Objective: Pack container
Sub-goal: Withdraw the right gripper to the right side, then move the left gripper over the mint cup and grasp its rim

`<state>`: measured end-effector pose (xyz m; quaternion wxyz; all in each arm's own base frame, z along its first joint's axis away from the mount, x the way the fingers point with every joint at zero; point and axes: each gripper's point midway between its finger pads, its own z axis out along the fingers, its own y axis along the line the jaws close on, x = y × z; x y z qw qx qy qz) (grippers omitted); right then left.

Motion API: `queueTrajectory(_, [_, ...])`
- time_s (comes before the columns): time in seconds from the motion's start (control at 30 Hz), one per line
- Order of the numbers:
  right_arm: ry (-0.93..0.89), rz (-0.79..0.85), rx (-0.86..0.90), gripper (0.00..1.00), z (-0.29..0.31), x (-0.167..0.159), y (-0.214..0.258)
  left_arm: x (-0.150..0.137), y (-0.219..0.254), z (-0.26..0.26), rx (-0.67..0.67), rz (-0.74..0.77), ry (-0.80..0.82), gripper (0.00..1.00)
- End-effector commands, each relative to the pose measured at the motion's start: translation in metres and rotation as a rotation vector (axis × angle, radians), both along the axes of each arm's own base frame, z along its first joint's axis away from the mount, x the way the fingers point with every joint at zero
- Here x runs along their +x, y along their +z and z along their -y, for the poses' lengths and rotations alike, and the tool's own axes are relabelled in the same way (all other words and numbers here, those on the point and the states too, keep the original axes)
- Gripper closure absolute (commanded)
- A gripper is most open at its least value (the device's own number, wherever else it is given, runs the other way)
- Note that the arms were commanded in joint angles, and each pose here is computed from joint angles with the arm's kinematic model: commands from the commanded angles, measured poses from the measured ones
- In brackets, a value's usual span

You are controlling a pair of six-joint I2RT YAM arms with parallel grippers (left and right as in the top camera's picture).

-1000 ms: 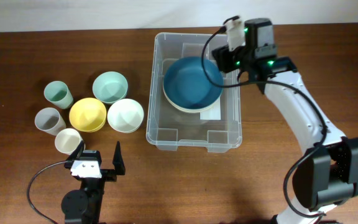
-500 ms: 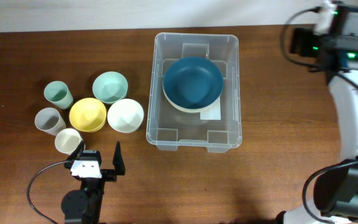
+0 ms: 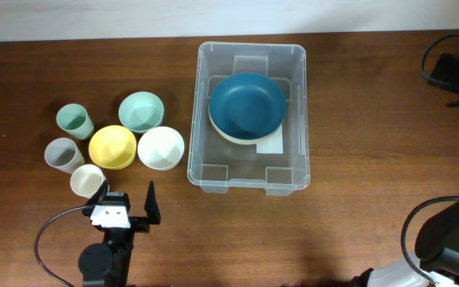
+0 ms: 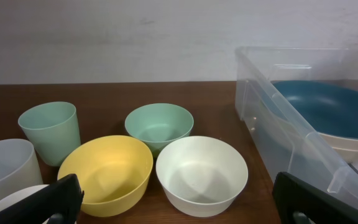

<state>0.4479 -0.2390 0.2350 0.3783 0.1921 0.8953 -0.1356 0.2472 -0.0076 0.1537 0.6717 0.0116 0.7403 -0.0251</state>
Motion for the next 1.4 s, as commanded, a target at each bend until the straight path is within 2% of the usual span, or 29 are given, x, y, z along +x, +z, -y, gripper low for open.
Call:
queueTrajectory(0.0, [-0.026, 0.001, -0.001, 0.01, 0.007, -0.003, 0.0, 0.0, 0.003, -0.001, 0.02, 0.016, 0.003, 0.0])
queueTrajectory(0.13, [-0.026, 0.001, -0.001, 0.01, 0.007, -0.002, 0.0, 0.001, 0.022, -0.002, 0.022, 0.096, 0.008, 0.0])
queueTrajectory(0.27, [-0.026, 0.002, -0.001, 0.01, 0.007, -0.002, 0.001, -0.006, 0.073, -0.035, 0.016, 0.302, 0.203, 0.0])
queueTrajectory(0.37, [-0.026, 0.001, -0.001, 0.01, 0.007, -0.002, 0.0, -0.016, 0.088, -0.061, 0.023, 0.362, 0.366, 0.0])
queueTrajectory(0.5, [-0.026, 0.001, -0.001, 0.01, 0.007, -0.002, 0.0, -0.028, 0.087, -0.095, 0.013, 0.311, 0.582, 0.0])
queueTrajectory(0.63, [-0.026, 0.001, -0.001, 0.01, 0.007, -0.002, 0.0, -0.025, 0.1, -0.104, 0.037, 0.22, 0.63, 0.0])
queueTrajectory(0.77, [-0.026, 0.001, -0.001, 0.01, 0.007, -0.002, 0.0, -0.015, 0.139, -0.116, 0.064, 0.161, 0.676, 0.0])
queueTrajectory(0.9, [-0.026, 0.001, -0.001, 0.01, 0.007, -0.002, 0.0, 0.012, 0.181, -0.127, 0.137, 0.073, 0.675, 0.0])
queueTrajectory(1.03, [-0.026, 0.002, -0.001, 0.01, 0.007, -0.002, 0.001, 0.054, 0.194, -0.135, 0.149, -0.065, 0.61, 0.0])
queueTrajectory(1.2, [-0.026, 0.001, -0.001, 0.01, 0.007, -0.002, 0.0, 0.106, 0.17, -0.125, 0.132, -0.2, 0.456, 0.0])
queueTrajectory(1.3, [-0.026, 0.001, -0.001, 0.01, 0.007, -0.002, 0.0, 0.139, 0.139, -0.111, 0.106, -0.26, 0.327, 0.0])
queueTrajectory(1.37, [-0.026, 0.001, -0.001, 0.01, 0.007, -0.002, 0.0, 0.155, 0.118, -0.109, 0.096, -0.295, 0.297, 0.01])
